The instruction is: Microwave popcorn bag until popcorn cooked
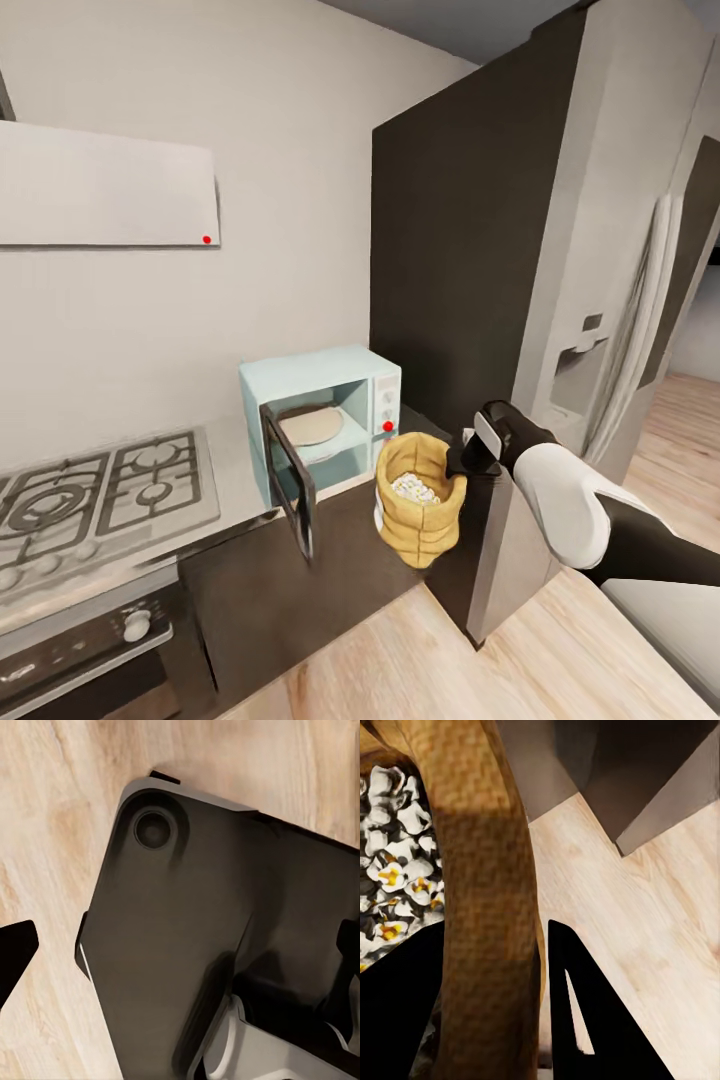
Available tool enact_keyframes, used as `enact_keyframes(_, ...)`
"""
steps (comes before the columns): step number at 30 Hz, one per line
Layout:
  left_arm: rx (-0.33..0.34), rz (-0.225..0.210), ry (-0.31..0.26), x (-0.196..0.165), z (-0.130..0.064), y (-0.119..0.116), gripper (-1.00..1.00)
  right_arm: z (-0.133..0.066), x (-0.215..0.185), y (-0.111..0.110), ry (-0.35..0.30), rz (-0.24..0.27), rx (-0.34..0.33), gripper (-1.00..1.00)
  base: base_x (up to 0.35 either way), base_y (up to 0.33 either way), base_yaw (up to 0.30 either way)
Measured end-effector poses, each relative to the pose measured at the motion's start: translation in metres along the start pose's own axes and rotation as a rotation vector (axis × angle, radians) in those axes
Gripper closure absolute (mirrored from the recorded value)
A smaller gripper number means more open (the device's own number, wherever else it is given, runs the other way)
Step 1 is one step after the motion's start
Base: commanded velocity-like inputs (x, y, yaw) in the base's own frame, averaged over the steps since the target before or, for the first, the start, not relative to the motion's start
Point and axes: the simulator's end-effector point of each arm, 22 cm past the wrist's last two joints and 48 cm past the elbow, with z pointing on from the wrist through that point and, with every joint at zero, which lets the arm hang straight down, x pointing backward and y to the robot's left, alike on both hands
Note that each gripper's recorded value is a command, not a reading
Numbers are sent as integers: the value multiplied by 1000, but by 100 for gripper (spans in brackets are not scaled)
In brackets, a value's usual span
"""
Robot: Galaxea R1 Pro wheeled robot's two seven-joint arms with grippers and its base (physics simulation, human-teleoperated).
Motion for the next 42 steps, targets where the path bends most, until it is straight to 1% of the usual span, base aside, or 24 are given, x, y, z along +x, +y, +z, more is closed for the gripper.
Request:
enact_keyframes(2,0,0,0,0,0,0,-100,-4,-6,-1,-18,4,2,100,321,0,0)
enact_keyframes(5,0,0,0,0,0,0,-100,-5,-9,-1,-24,5,1,100,321,0,0)
enact_keyframes(21,0,0,0,0,0,0,-100,-6,-6,2,-13,4,-1,100,321,0,0)
enact_keyframes(25,0,0,0,0,0,0,-100,-5,-6,6,-12,2,-7,100,321,0,22)
enact_keyframes(28,0,1,0,0,0,0,-100,-5,-6,8,-12,1,-9,100,227,0,216)
enact_keyframes(33,0,1,1,0,0,0,-100,-4,-6,8,-11,0,-9,100,25,0,269)
enact_keyframes(38,0,1,1,0,0,0,-100,-4,-5,23,-10,-14,-23,100,1,0,274)
enact_keyframes(42,0,1,1,0,0,0,-100,-4,-4,23,-9,-18,-21,100,0,0,254)
